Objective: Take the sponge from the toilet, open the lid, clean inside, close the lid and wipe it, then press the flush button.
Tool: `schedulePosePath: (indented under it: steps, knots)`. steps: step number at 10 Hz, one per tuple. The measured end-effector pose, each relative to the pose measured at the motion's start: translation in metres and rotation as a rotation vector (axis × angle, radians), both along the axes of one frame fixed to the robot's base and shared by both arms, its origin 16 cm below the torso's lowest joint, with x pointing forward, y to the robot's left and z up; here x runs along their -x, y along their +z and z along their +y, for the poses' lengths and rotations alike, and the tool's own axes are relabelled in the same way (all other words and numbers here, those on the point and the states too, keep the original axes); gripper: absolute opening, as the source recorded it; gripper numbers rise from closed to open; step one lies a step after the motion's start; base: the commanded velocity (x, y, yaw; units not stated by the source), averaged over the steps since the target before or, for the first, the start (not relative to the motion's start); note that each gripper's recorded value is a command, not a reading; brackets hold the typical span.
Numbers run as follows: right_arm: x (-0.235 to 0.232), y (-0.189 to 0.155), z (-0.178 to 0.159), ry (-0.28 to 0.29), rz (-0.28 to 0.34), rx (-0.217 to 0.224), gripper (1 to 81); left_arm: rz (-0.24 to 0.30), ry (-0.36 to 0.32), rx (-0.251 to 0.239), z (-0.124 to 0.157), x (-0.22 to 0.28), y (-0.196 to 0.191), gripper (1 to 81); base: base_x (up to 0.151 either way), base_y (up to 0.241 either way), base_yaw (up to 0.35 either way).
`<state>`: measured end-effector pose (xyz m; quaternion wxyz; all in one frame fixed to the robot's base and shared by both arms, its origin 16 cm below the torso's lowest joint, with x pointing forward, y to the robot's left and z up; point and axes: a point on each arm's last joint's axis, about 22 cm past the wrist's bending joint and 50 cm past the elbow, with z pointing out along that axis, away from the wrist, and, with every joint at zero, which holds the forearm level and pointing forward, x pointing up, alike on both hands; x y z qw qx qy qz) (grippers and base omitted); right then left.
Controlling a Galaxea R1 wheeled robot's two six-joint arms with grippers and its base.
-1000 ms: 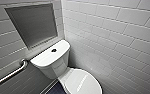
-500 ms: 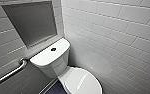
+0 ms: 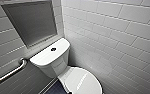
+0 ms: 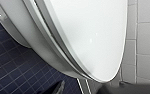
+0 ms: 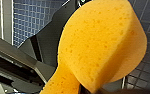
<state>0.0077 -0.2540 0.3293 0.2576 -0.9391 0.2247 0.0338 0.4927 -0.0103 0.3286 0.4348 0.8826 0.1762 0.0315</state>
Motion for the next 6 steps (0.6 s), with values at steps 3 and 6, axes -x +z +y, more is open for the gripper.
schedulePosePath:
  steps: [3, 6]
  knots:
    - [0.003, -0.007, 0.000, 0.006, 0.002, 0.013, 1.0, -0.021, 0.010, -0.002, -0.015, -0.015, 0.001, 81.1, 0.000, 0.000, 0.000]
    - [0.003, -0.008, -0.001, 0.006, 0.001, 0.016, 1.0, -0.020, 0.034, 0.003, -0.015, -0.021, 0.002, 81.1, 0.000, 0.000, 0.000]
